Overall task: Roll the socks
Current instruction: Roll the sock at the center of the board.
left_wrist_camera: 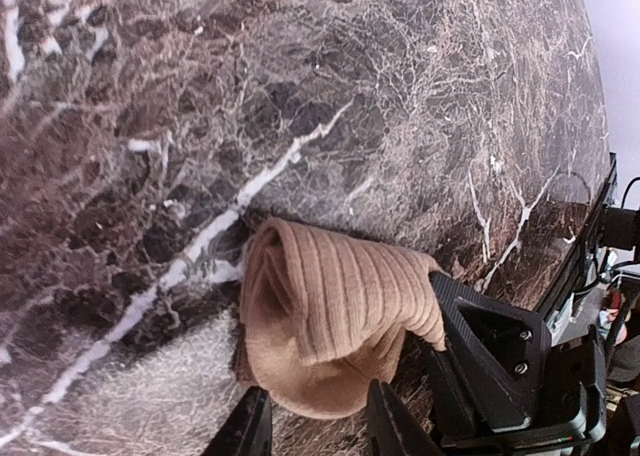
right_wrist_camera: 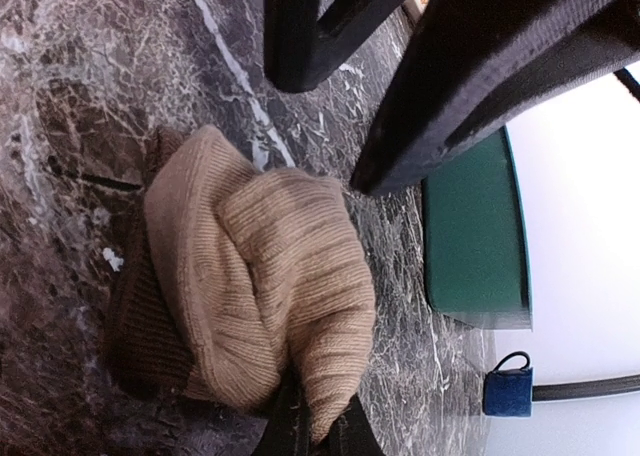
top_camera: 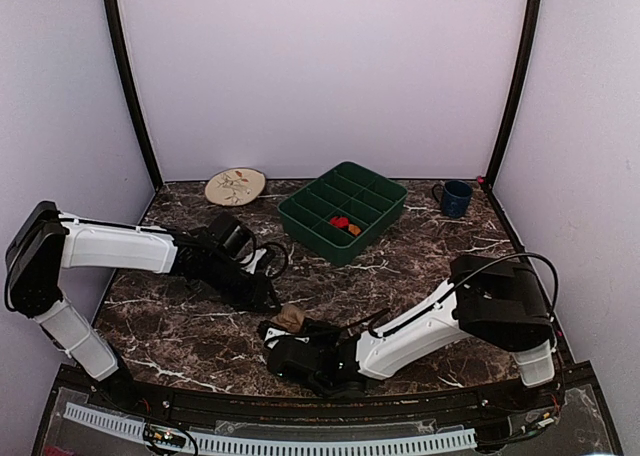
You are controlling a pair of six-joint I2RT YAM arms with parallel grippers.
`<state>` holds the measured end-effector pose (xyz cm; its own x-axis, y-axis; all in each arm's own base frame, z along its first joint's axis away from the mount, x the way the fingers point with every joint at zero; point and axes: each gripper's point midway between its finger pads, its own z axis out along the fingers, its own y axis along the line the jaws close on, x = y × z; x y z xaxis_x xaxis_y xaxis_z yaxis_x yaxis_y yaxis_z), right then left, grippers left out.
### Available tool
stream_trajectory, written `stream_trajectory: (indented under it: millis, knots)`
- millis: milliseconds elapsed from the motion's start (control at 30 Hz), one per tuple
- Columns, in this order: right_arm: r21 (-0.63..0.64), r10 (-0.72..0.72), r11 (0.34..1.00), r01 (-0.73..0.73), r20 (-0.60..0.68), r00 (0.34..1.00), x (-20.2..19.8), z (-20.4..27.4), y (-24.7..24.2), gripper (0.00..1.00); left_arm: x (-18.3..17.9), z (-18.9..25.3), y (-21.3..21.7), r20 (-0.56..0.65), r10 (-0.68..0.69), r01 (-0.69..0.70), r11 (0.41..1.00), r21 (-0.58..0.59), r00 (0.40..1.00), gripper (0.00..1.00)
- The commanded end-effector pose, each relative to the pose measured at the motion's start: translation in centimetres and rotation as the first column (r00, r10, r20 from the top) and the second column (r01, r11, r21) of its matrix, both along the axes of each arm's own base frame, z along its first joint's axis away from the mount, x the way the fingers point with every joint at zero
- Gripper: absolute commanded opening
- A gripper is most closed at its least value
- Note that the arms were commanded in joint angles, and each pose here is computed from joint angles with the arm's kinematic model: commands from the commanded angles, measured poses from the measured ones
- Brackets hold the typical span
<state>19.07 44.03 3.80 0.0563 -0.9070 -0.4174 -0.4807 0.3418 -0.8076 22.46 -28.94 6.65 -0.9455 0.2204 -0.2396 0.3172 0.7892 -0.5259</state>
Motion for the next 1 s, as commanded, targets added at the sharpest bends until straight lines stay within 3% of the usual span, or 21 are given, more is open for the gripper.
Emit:
stream_trajectory:
  millis: [0, 800, 967]
  knots:
    - [-0.053, -0.025, 0.998, 0.026, 0.018, 1.000, -0.3, -1.0, -0.2, 0.00, -0.3, 0.8, -1.0, -0.014, 0.014, -0.016, 0.996, -0.093, 1.000, 0.36]
    - [-0.292, 0.091, 0.955, -0.061, 0.090, 0.992, -2.5, -3.1, 2.5, 0.00, -1.7, -1.6, -1.4, -0.084, -0.063, 0.059, 0.997, -0.046, 0.994, 0.40]
    - [-0.331, 0.098, 0.941, -0.065, 0.084, 0.992, -2.8, -3.8, 2.8, 0.00, -1.7, -2.0, -1.4, -0.078, -0.077, 0.075, 0.997, -0.028, 0.994, 0.35]
